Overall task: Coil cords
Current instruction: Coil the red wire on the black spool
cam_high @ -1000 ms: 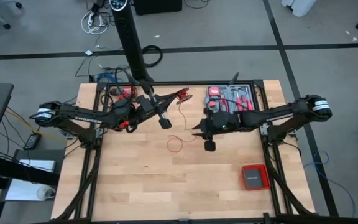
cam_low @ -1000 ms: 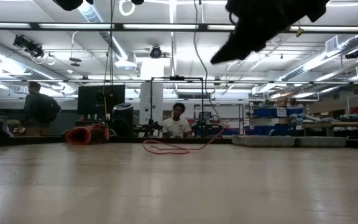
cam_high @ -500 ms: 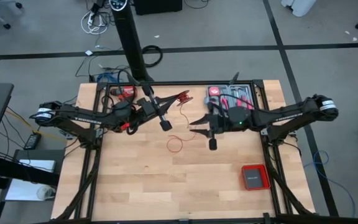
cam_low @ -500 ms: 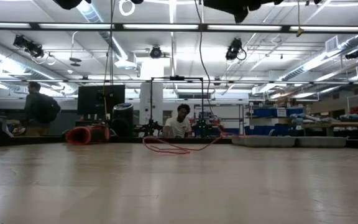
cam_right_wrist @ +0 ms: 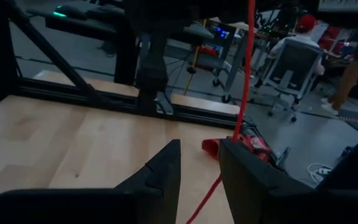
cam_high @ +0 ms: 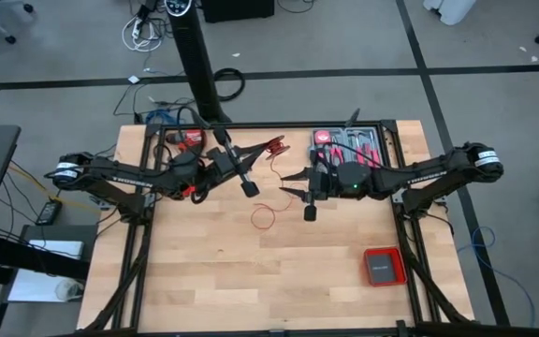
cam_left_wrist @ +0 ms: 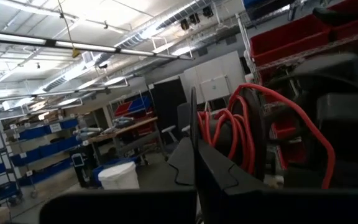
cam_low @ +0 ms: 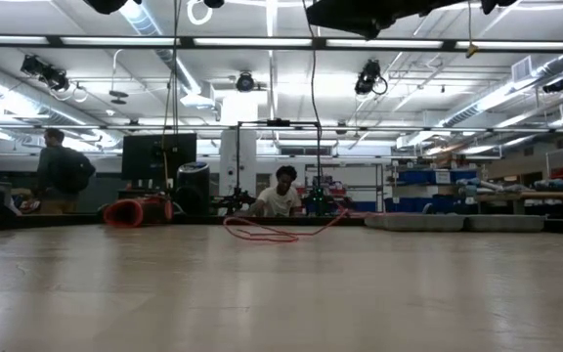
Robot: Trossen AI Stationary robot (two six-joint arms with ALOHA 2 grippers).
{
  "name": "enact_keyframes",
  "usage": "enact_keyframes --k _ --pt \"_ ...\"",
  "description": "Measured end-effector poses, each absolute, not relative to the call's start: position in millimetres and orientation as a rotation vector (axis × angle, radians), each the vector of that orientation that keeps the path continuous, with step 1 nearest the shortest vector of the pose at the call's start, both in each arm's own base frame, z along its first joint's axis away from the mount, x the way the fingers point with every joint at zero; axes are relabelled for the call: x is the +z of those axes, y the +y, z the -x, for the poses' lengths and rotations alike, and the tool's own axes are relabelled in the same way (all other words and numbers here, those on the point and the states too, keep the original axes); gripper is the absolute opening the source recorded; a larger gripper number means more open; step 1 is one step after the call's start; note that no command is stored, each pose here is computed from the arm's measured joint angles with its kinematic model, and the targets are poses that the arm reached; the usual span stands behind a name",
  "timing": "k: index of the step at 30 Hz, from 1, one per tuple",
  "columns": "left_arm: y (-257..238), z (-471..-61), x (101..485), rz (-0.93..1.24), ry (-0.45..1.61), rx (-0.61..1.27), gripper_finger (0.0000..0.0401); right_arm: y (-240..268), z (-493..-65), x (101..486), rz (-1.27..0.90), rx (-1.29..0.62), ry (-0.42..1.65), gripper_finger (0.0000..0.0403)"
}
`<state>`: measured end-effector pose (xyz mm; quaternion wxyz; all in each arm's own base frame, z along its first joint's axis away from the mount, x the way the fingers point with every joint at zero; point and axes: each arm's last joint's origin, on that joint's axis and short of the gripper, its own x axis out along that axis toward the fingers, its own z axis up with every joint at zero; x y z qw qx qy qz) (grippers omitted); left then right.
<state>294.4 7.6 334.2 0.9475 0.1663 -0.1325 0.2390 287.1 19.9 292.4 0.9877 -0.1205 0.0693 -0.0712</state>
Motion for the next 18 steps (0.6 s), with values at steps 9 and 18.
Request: enact_keyframes --k 9,18 --pt "10 -294 331 -0.326 -0.218 0.572 0.0 23 -283 302 0.261 -0.158 0.074 0.0107" --pt "11 -294 329 -0.325 -0.193 0.598 0.0 9 -289 296 0.327 -0.329 0.118 0.0102"
